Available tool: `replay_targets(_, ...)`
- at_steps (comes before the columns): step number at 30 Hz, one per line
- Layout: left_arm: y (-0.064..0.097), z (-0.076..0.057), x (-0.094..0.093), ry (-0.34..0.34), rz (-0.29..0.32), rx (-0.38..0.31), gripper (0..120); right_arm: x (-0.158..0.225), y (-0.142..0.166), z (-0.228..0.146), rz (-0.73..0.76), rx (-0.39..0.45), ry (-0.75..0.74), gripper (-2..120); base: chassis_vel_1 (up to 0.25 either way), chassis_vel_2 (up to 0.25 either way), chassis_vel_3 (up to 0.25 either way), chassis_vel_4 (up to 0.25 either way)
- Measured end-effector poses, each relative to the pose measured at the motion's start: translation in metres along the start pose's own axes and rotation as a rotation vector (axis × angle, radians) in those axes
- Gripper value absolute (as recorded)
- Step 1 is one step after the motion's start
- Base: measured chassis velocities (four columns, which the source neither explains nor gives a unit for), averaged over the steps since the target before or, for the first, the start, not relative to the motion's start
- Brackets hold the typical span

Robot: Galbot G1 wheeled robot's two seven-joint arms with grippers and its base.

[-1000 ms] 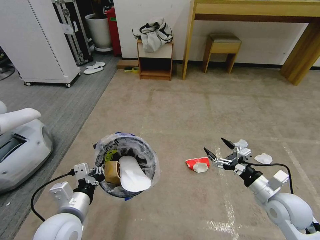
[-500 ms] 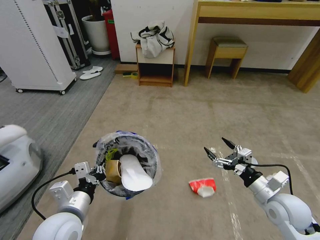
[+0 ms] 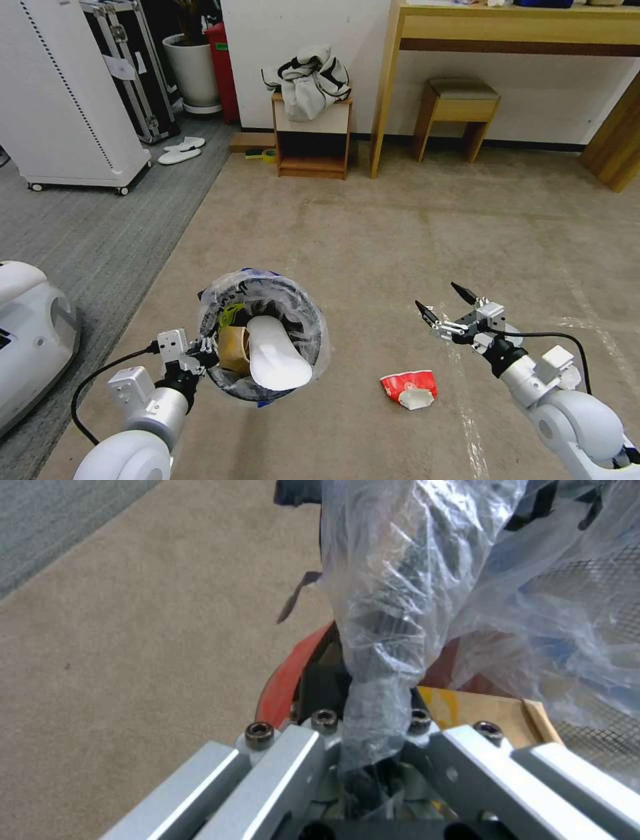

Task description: Pick up the trash bin and place the garbage on the floor into it.

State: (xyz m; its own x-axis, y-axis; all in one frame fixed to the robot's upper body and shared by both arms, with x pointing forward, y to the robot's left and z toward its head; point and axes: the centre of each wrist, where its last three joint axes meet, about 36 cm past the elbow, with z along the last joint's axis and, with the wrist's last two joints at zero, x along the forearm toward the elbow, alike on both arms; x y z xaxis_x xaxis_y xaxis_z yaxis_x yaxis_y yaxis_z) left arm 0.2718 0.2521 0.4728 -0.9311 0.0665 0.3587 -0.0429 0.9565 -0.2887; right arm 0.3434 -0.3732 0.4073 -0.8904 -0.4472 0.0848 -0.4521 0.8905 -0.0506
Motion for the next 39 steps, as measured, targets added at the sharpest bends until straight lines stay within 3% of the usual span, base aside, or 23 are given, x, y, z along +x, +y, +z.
replay_targets(13,0.003,-0.001,-0.004,0.0,0.004,-0.023,1,-0.007,-0.037,0.006,0.0,0.079,0.193,100,0.0,0.0,0.0,0.0)
replay_targets(23,0.01,-0.006,-0.014,0.004,0.012,-0.026,1,-0.035,-0.061,0.005,-0.035,0.113,0.29,100,0.0,0.0,0.0,0.0)
replay_targets(29,0.015,-0.012,-0.019,0.002,0.013,-0.03,1,-0.063,-0.074,0.012,-0.053,0.107,0.342,100,0.0,0.0,0.0,0.0)
replay_targets(31,0.019,-0.015,-0.026,-0.001,0.008,-0.032,1,-0.095,-0.072,0.03,-0.08,0.054,0.417,100,0.0,0.0,0.0,0.0)
replay_targets(34,0.021,-0.016,-0.03,-0.004,0.004,-0.033,1,-0.114,-0.065,0.036,-0.099,0.002,0.465,100,0.0,0.0,0.0,0.0)
replay_targets(39,0.022,-0.016,-0.033,-0.006,0.002,-0.026,1,-0.125,-0.064,0.035,-0.121,-0.014,0.518,100,0.0,0.0,0.0,0.0)
